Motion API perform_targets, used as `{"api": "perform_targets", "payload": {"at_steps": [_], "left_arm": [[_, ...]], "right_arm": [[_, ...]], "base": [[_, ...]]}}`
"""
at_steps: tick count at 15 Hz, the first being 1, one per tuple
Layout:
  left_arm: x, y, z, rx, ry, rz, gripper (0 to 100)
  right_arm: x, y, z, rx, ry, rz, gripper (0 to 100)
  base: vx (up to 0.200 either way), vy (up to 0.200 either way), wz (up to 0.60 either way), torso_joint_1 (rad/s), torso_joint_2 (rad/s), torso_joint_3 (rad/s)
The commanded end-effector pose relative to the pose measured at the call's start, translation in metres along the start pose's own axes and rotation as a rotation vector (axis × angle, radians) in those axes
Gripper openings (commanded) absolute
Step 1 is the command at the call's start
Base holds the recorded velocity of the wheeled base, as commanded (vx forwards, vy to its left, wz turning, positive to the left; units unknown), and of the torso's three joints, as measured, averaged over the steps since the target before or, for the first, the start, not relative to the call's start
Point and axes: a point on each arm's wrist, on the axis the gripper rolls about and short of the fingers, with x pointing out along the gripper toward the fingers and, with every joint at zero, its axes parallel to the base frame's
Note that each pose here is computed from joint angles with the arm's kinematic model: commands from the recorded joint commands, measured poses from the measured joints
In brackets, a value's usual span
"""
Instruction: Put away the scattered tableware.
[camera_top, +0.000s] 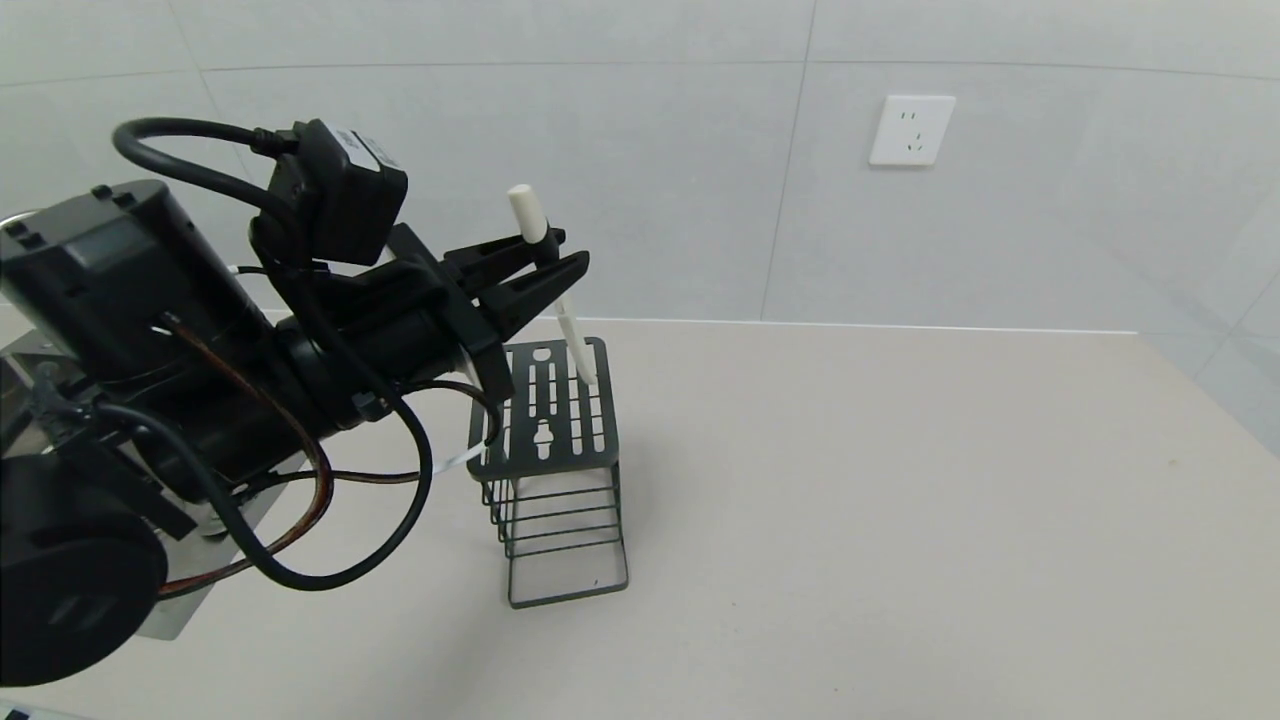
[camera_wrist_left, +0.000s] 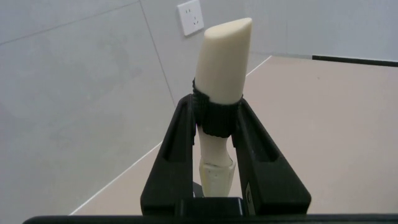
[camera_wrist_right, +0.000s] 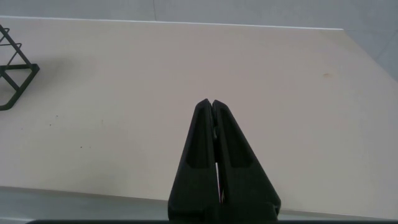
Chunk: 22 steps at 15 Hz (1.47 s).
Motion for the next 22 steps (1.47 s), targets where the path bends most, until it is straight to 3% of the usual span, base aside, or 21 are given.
{"api": "perform_targets", "payload": {"at_steps": [1,6,14,22], "left_arm": [[0.003,0.000,-0.003,-0.003,0.007,-0.003,0],[0.007,0.000,-0.011,-0.010,0.026,-0.004,0],[0.008,0.001,-0.007,-0.002,0.007,0.001,0],[0.016,0.000,-0.022,-0.018,0.046,-0.013,0]], "right_arm": [[0.000,0.000,0.000,0.000,0.002,0.000,0],[0.000,0.000,0.000,0.000,0.002,0.000,0],[0.000,0.000,0.000,-0.011,0.002,0.000,0],[0.000,0.000,0.000,-0.011,0.002,0.000,0]], "base": [[0.000,0.000,0.00,0.000,0.00,0.000],[0.000,0.000,0.00,0.000,0.00,0.000],[0.000,0.000,0.00,0.000,0.00,0.000],[0.000,0.000,0.00,0.000,0.00,0.000]]}}
